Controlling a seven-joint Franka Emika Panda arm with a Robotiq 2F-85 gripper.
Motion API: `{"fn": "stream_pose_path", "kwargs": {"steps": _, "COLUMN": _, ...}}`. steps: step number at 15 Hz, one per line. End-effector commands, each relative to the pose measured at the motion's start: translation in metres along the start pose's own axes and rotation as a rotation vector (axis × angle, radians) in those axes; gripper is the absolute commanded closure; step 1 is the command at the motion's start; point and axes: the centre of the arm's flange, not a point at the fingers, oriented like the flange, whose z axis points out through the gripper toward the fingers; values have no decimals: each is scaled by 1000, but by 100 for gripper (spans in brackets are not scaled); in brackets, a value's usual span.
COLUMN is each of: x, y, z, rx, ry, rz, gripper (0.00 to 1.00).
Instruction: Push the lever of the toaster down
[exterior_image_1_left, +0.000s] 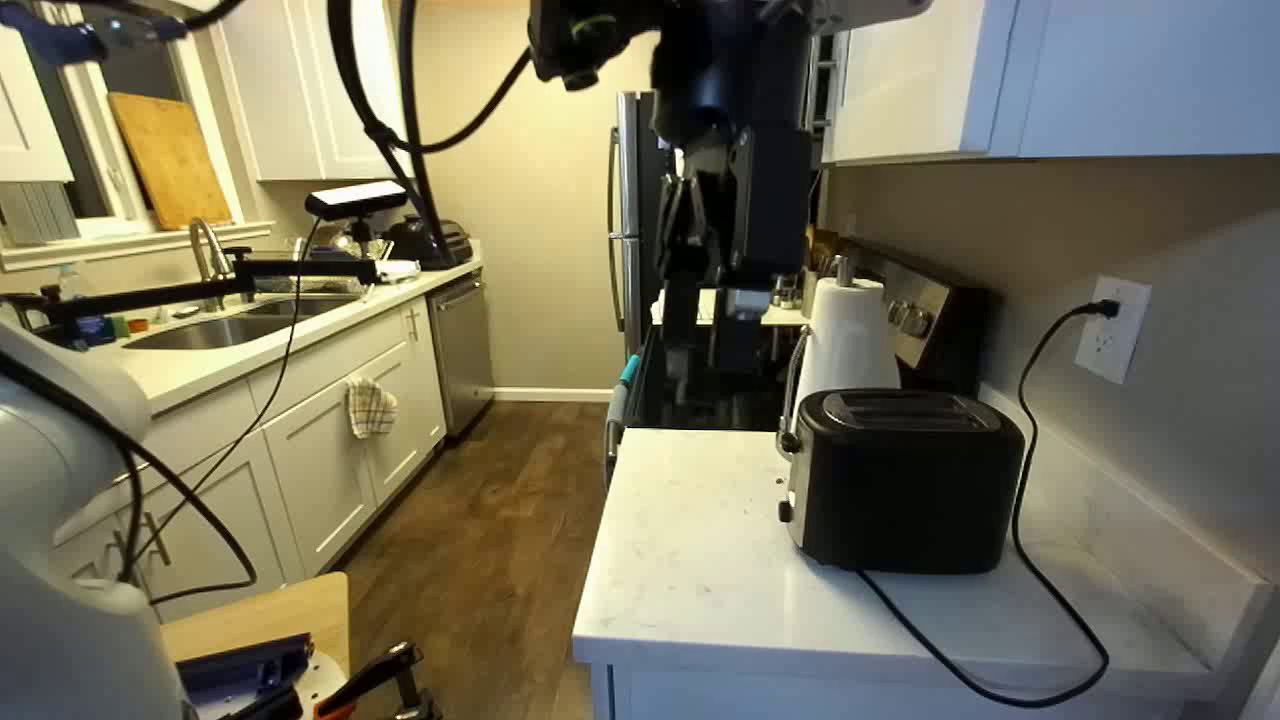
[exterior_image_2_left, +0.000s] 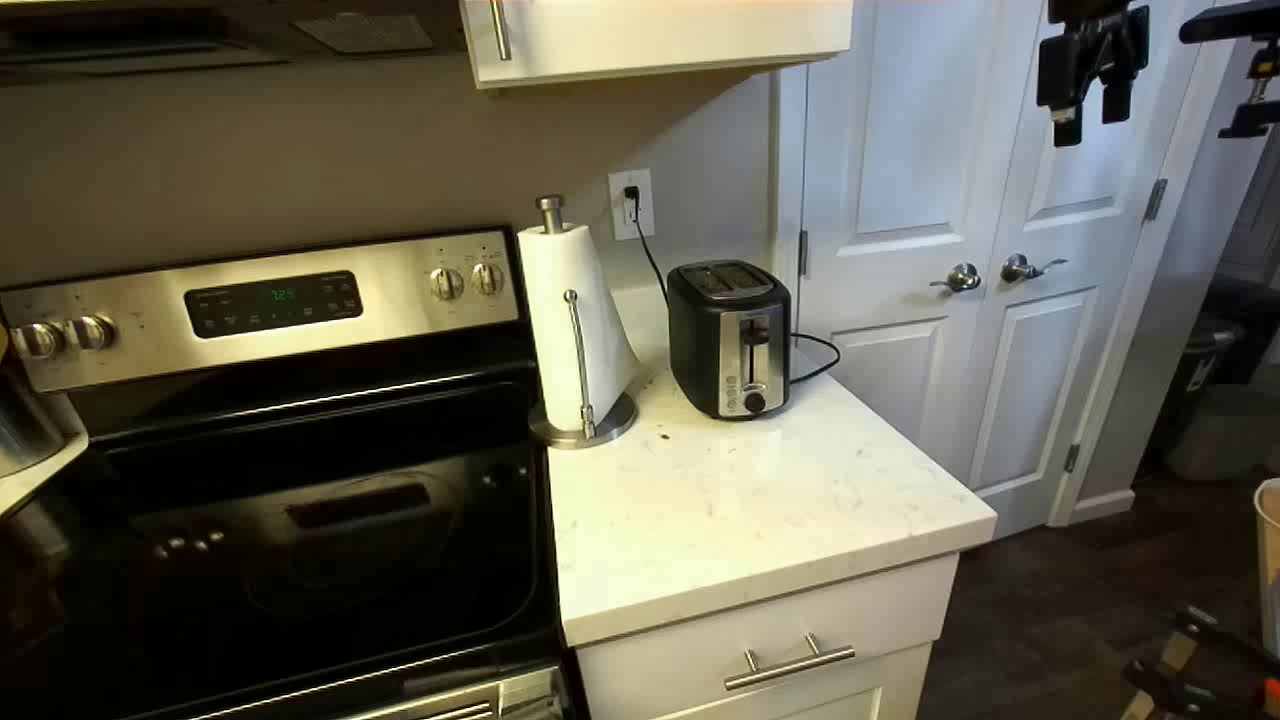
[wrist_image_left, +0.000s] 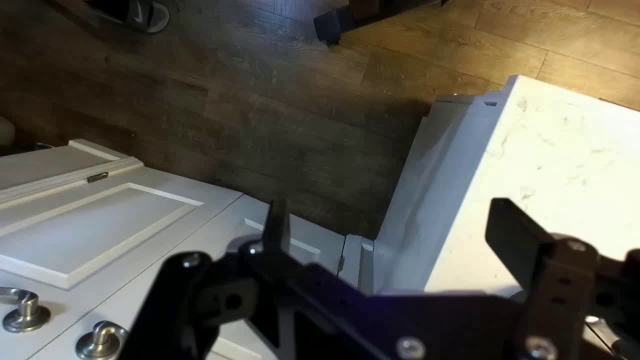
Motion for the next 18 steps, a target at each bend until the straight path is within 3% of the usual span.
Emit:
{"fn": "stream_pose_path", "kwargs": {"steps": 1, "x": 0, "y": 0, "z": 0, "rx": 0, "ry": 0, "rz": 0, "gripper": 0}}
{"fn": "stream_pose_path", "kwargs": {"steps": 4, "x": 0, "y": 0, "z": 0, "rx": 0, "ry": 0, "rz": 0, "gripper": 0}}
{"fn": "stream_pose_path", "kwargs": {"steps": 9, "x": 16, "y": -46, "z": 13, "rx": 92, "ry": 89, "rz": 56, "gripper": 0}}
{"fn": "stream_pose_path", "kwargs": {"steps": 18, "x": 34, "y": -125, "z": 49, "rx": 214, "ry": 519, "rz": 166, "gripper": 0}}
